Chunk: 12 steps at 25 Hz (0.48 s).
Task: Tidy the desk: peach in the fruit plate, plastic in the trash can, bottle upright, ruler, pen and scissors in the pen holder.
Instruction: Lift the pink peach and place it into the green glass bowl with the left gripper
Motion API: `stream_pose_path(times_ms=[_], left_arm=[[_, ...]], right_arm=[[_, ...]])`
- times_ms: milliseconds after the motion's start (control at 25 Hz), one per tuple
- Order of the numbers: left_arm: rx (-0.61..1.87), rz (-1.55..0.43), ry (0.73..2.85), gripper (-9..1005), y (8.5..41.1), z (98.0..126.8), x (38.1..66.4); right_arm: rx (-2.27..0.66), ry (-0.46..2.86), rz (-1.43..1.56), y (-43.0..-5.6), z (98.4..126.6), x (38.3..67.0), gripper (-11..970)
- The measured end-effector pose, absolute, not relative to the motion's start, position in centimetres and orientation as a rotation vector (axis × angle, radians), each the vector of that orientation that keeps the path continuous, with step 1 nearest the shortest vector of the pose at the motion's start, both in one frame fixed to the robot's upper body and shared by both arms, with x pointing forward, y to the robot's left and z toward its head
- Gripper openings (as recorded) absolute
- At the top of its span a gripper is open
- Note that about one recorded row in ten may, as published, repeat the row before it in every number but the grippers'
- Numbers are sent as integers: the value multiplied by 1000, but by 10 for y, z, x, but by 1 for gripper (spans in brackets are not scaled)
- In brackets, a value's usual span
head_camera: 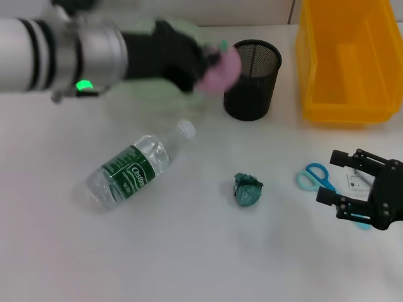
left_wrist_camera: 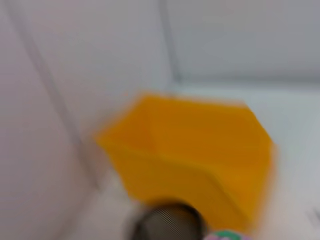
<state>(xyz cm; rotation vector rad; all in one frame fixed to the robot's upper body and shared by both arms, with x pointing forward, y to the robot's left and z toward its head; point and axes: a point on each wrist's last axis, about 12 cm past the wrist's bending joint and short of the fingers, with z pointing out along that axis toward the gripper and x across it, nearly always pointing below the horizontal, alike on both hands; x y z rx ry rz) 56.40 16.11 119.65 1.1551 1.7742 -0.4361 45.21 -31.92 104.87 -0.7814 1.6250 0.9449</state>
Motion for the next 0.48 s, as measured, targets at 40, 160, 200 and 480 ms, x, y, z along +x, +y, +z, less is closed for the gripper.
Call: stream_pose_path(times_ms=[40, 160, 200, 480], left_arm=[[1086, -439, 1772, 58, 170, 1200, 570], [863, -420, 1812, 48, 195, 1197, 597], [815, -416, 1835, 60, 201, 1194, 605], [624, -393, 1954, 145, 224, 1163, 631]], right_arm=[[-779, 1627, 944, -318, 1048, 453, 818], [-780, 1632, 945, -316, 1047, 455, 819], [-781, 1632, 948, -316, 1047, 455, 819], [-782, 1628, 962, -312, 1046, 457, 818]])
